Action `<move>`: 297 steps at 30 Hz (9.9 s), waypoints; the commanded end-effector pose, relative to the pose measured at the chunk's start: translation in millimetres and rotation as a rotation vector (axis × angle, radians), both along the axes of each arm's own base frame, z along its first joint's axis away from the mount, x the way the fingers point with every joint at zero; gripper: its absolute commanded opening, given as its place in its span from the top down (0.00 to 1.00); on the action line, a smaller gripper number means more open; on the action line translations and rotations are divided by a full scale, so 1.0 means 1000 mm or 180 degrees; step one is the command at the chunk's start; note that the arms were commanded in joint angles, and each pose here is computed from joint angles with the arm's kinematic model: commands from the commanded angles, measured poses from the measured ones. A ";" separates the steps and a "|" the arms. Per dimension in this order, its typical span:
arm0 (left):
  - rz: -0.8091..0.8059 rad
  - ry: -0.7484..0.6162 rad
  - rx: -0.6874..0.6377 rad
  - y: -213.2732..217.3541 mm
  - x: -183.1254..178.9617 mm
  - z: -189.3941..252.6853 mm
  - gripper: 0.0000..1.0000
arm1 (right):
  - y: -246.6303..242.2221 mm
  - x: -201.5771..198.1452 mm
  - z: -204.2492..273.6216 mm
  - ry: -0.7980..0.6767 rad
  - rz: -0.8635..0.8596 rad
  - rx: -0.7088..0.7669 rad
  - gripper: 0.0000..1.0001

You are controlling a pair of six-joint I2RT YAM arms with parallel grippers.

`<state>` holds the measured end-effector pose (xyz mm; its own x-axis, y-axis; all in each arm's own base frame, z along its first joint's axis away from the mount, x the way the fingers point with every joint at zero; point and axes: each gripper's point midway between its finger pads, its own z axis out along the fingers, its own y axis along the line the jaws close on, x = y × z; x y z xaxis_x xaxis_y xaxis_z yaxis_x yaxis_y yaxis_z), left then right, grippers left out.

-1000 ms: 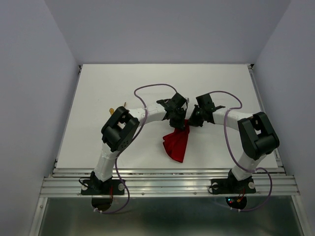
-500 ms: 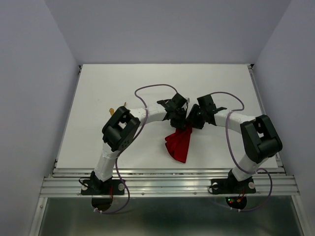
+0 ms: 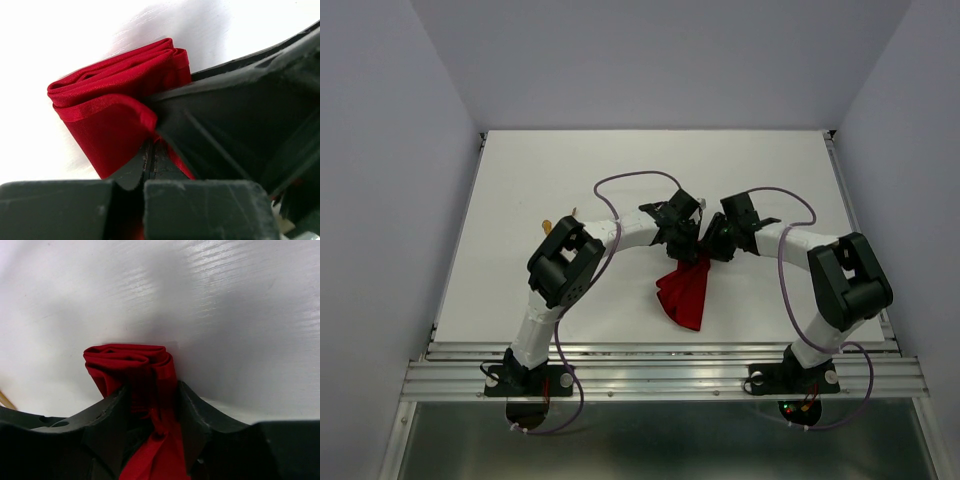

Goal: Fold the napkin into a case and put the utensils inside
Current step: Fold the 2/3-rectangle-folded napkin at the center of the board, then smooth out the smaller rectangle-folded napkin at the center of the board, then pick up the top corner of the smaller rectangle folded napkin from the center of the board.

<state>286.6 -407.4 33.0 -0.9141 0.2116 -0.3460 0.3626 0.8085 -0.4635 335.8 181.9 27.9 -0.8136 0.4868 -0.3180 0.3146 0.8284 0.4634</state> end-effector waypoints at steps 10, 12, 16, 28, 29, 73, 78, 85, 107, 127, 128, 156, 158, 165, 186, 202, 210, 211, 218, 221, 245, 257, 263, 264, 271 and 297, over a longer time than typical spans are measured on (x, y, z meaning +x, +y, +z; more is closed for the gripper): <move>-0.0081 -0.0081 -0.0121 -0.010 0.002 0.011 1.00 | -0.013 -0.001 0.018 -0.0174 -0.0193 -0.0079 0.45; -0.0078 -0.0078 -0.0111 -0.009 0.002 0.010 1.00 | -0.013 0.000 0.023 -0.0209 -0.0205 -0.0062 0.45; -0.0085 -0.0084 -0.0120 -0.010 0.002 0.011 1.00 | -0.012 0.001 0.030 -0.0270 -0.0210 -0.0033 0.45; -0.0089 -0.0074 -0.0118 -0.009 0.002 0.009 1.00 | -0.006 0.004 0.033 -0.0288 -0.0085 0.0000 0.39; -0.0094 -0.0071 -0.0114 -0.009 0.001 0.009 1.00 | -0.006 0.004 0.032 -0.0288 -0.0042 -0.0008 0.38; -0.0102 -0.0418 -0.0143 0.000 0.008 0.069 0.50 | -0.005 0.003 -0.009 0.0058 0.0011 -0.0149 0.99; 0.0154 -0.0465 -0.0103 0.032 0.000 0.084 0.55 | -0.003 0.005 -0.008 0.0051 0.0004 -0.0129 0.99; 0.0652 -0.0389 -0.0109 0.078 -0.007 0.071 1.00 | -0.003 0.005 -0.007 0.0042 0.0004 -0.0125 0.99; 0.0254 0.0106 -0.0351 0.054 -0.086 0.052 1.00 | -0.004 0.006 -0.008 0.0070 -0.0096 -0.0110 0.99; -0.0178 0.0335 -0.0323 0.011 -0.134 0.020 1.00 | -0.005 0.002 -0.005 0.0071 -0.0129 -0.0088 0.99; -0.0191 0.0330 -0.0321 0.011 -0.135 0.020 1.00 | -0.006 0.001 -0.006 0.0076 -0.0129 -0.0089 0.99; -0.0002 -0.0147 -0.0366 0.028 -0.066 0.057 1.00 | -0.011 -0.001 0.026 -0.0125 0.0079 -0.0198 0.37; -0.0057 -0.0081 -0.0362 0.024 -0.070 0.050 1.00 | -0.011 -0.003 0.030 -0.0152 0.0117 -0.0191 0.35; -0.0218 0.0096 -0.0387 0.012 -0.084 0.028 1.00 | -0.006 -0.033 0.023 -0.0058 0.0407 -0.0019 0.30; -0.0385 0.0264 -0.0462 0.004 -0.099 0.002 1.00 | 0.019 -0.084 -0.005 0.0188 0.0625 0.0227 0.65; -0.0198 -0.0328 -0.0401 0.044 -0.065 0.071 1.00 | 0.010 -0.080 -0.011 0.0223 0.0012 0.0296 0.99; -0.0161 -0.0219 -0.0466 0.057 -0.072 0.070 1.00 | 0.016 -0.057 -0.006 0.0127 -0.0257 0.0415 0.99; -0.0173 -0.0177 -0.0479 0.057 -0.074 0.065 1.00 | 0.019 -0.051 -0.002 0.0091 -0.0264 0.0429 0.99; -0.0142 0.0049 -0.0455 0.051 -0.083 0.030 1.00 | 0.029 -0.035 0.001 0.0075 -0.0286 0.0485 0.99; -0.0169 0.0090 -0.0426 0.047 -0.086 0.024 1.00 | 0.030 -0.030 0.002 0.0070 -0.0346 0.0505 0.99; -0.0148 -0.0177 -0.0326 0.056 -0.078 0.050 1.00 | 0.029 -0.030 0.002 0.0107 -0.0530 0.0575 0.99; 0.0453 -0.0694 -0.0176 0.102 -0.012 0.107 0.98 | 0.035 -0.056 -0.004 0.0190 -0.0883 0.0926 0.99; 0.0542 -0.0758 -0.0112 0.096 0.005 0.114 0.88 | 0.057 -0.054 0.010 0.0086 -0.0462 0.0823 0.65; 0.0556 -0.0756 -0.0092 0.096 0.007 0.114 0.85 | 0.051 -0.059 0.009 0.0129 -0.0457 0.0715 0.61; 0.0650 -0.0645 0.0082 0.098 0.011 0.104 0.66 | 0.005 -0.054 0.049 -0.0471 -0.0411 0.0097 0.36; 0.0502 -0.1049 0.0880 -0.003 0.035 0.063 0.39 | -0.094 -0.016 0.067 -0.0520 -0.0678 -0.0218 0.51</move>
<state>313.0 -413.5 81.7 -0.8187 0.2084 -0.5350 0.3371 0.9288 -0.1540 315.7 85.8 80.9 -0.6245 0.6319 -0.4589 0.4468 0.7711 0.4537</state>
